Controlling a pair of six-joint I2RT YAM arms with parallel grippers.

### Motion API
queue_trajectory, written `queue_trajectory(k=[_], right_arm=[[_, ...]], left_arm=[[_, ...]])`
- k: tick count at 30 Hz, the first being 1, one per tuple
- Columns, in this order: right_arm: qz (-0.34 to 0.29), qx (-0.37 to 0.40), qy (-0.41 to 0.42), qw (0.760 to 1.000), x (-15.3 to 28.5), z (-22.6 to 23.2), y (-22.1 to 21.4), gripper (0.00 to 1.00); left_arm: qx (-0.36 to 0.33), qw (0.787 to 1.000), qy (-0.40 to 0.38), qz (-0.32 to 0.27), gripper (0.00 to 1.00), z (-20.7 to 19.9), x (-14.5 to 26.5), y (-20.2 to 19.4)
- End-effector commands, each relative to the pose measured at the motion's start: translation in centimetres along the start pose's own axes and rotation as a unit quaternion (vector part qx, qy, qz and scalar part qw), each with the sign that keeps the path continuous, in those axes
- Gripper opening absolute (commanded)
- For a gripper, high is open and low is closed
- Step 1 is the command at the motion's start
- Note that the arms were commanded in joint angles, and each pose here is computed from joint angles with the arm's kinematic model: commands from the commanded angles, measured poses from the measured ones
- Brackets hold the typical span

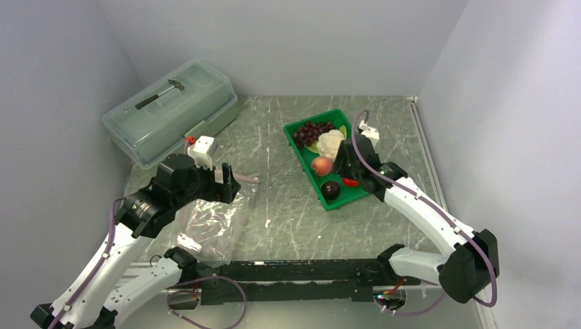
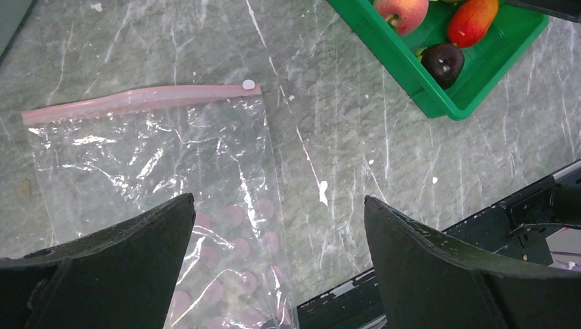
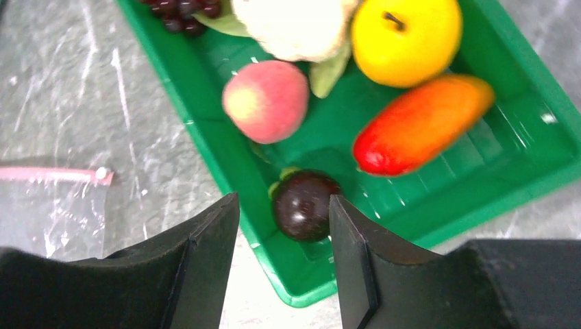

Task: Place the food in the zip-top bag and seal the zipper
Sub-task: Move the bin to the center of the board.

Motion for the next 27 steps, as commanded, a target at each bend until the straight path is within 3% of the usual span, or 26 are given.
queue_trajectory(k=[1, 6, 13, 27], right_arm=[[-0.024, 0.093, 0.111, 0.989, 0.6, 4.2, 2.7, 0.56], [0.011, 0.155, 0.157, 0.975, -0.1, 7.0, 1.9, 0.57], [0.054, 0.213, 0.136, 0.966, -2.9, 9.4, -0.4, 0.57], [0.106, 0.230, 0.074, 0.965, -7.6, 8.9, -4.6, 0.53]], left_arm=[[0.002, 1.000, 0.008, -0.011, 0.99, 0.1, 0.1, 0.4], [0.002, 1.000, 0.014, -0.010, 0.99, 0.2, -0.1, 0.5], [0.001, 1.000, 0.017, -0.009, 0.99, 0.3, -0.1, 0.5], [0.000, 1.000, 0.018, -0.007, 0.99, 0.3, -0.1, 0.4]])
Point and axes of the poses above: each gripper's point midway between its finger pads, its own x axis back along the fingers, its own z axis along the line the jaws close on, y = z × x, the point moved 4 cm from there along x, back along the fingers, and after that the axes turned 5 degrees about x, right-handed, at the moved point
